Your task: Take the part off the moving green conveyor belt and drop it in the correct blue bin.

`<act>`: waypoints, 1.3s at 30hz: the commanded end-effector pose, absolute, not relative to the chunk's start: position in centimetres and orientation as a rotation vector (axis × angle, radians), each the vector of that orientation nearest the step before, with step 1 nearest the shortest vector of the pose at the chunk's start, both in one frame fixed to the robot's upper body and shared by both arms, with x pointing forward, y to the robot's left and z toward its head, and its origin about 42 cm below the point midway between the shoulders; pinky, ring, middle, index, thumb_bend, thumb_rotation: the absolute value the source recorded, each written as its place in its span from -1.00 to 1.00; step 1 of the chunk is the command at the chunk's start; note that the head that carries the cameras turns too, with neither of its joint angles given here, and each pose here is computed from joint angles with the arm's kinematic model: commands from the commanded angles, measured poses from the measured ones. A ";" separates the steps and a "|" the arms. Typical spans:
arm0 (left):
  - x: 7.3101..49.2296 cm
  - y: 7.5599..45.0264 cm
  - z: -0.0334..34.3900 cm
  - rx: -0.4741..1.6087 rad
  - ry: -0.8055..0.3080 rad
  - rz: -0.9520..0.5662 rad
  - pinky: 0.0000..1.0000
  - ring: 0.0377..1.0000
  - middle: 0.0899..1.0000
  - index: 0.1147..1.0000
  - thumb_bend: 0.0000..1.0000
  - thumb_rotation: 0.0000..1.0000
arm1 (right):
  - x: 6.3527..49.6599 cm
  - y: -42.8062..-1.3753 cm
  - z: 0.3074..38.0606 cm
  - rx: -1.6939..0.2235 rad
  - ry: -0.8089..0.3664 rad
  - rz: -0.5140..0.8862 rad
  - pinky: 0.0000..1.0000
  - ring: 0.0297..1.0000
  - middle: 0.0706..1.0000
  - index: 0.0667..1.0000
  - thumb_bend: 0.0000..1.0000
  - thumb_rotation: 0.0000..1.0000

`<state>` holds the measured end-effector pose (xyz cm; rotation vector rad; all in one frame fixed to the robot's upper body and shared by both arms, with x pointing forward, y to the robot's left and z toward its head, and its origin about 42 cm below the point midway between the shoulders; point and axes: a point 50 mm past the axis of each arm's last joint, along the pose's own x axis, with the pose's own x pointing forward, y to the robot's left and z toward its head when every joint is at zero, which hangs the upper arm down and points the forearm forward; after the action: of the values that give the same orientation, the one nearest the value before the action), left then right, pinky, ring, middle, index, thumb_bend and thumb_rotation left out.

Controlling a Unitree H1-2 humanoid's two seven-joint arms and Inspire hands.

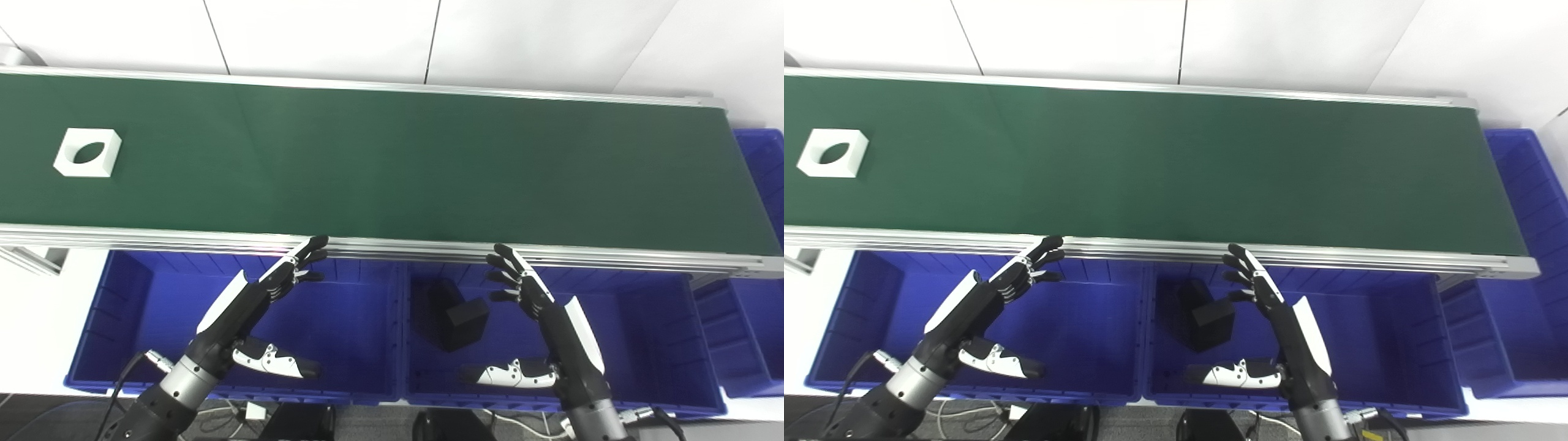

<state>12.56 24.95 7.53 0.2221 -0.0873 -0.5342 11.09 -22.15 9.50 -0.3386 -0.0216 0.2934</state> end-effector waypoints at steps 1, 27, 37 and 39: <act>12.5 25.0 8.1 0.224 -0.138 -0.522 0.66 0.88 0.95 0.91 0.89 -0.24 | 11.0 -22.1 10.5 -0.345 -0.100 0.287 0.40 0.65 0.75 0.86 0.98 -0.51; 15.0 28.1 14.7 0.490 -0.332 -0.484 0.68 0.81 0.86 0.78 0.91 -0.26 | 11.1 -22.3 10.1 -0.363 -0.113 0.255 0.38 0.61 0.72 0.83 0.98 -0.55; 16.2 29.4 17.9 0.628 -0.424 -0.454 0.71 0.82 0.87 0.79 0.92 -0.29 | 10.8 -23.2 10.1 -0.376 -0.116 0.244 0.36 0.57 0.68 0.81 0.97 -0.58; 16.5 29.5 18.7 0.635 -0.437 -0.449 0.62 0.80 0.88 0.79 0.91 -0.37 | 10.7 -23.6 10.0 -0.374 -0.118 0.243 0.36 0.58 0.68 0.80 0.98 -0.56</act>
<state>15.93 29.12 16.96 0.6294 -0.3768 -0.4631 10.90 -23.11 9.17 -0.3811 -0.0473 0.2497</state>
